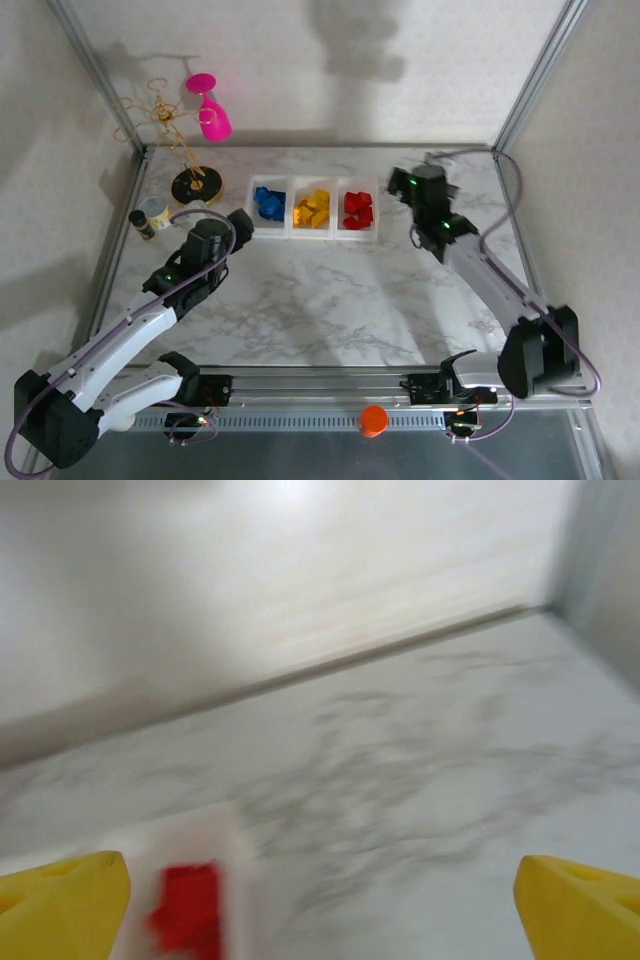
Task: Sort the legos into containers by color
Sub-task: Place the lego in the container, then reset both arms
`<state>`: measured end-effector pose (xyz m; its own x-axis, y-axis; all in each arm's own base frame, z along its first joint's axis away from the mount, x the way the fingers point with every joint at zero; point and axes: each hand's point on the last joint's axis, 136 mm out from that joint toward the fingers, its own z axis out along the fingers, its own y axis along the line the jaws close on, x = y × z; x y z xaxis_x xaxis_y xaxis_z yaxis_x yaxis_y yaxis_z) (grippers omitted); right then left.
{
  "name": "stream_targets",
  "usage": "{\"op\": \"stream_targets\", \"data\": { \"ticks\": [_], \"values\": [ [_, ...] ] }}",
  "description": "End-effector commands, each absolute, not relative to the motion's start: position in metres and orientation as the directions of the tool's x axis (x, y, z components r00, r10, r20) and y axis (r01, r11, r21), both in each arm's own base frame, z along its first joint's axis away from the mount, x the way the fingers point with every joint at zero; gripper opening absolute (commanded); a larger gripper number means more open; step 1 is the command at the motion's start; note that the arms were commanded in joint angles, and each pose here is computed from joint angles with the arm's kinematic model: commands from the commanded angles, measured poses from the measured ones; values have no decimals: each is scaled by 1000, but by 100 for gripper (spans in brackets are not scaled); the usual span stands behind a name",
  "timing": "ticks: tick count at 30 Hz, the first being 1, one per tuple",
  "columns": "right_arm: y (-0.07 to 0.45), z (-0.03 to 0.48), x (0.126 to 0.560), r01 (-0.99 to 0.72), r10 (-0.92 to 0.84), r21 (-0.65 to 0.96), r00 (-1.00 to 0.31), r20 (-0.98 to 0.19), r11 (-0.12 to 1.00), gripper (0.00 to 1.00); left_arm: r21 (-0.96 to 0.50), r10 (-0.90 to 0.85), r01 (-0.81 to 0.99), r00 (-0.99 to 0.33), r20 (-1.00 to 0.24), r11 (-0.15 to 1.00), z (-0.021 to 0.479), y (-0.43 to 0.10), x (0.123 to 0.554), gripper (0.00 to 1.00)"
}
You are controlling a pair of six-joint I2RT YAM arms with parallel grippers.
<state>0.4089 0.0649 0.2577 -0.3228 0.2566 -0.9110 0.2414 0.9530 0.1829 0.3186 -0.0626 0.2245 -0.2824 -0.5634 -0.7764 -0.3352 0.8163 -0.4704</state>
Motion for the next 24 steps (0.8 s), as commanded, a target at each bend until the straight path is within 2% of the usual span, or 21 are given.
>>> {"op": "stream_targets", "data": {
  "ticks": [1, 5, 9, 13, 16, 18, 19, 22, 24],
  "values": [
    [-16, 216, 387, 479, 291, 146, -243, -925, 866, 99, -340, -437, -521, -70, -897, 783, 220, 3, 319, 100],
    [-68, 159, 364, 576, 299, 114, -236, -925, 810, 99, -210, -314, -667, -39, -949, 715, 188, 63, 315, 100],
    [-71, 135, 365, 517, 229, 84, -223, -947, 852, 99, -223, -315, -660, -22, -949, 718, 159, 92, 320, 100],
    [-65, 117, 378, 423, 202, 85, -241, -949, 902, 98, -206, -265, -601, -10, -964, 772, 146, 89, 322, 100],
    [-46, 132, 391, 297, 157, 99, -176, -972, 950, 99, -264, -263, -444, 66, -963, 856, 155, 69, 325, 100],
    [-38, 129, 397, 237, 143, 97, -181, -973, 967, 99, -267, -248, -395, 100, -964, 879, 160, 63, 328, 100],
    [-35, 127, 397, 220, 135, 91, -194, -972, 971, 99, -268, -250, -387, 99, -963, 882, 157, 62, 330, 100],
    [-15, 138, 383, 89, 89, 80, -107, -990, 993, 99, -248, -234, -310, 82, -969, 918, 150, 48, 338, 100],
    [-16, 132, 365, 92, 85, 80, -56, -995, 993, 99, -212, -200, -293, 71, -977, 932, 145, 39, 343, 99]
  ]
}}
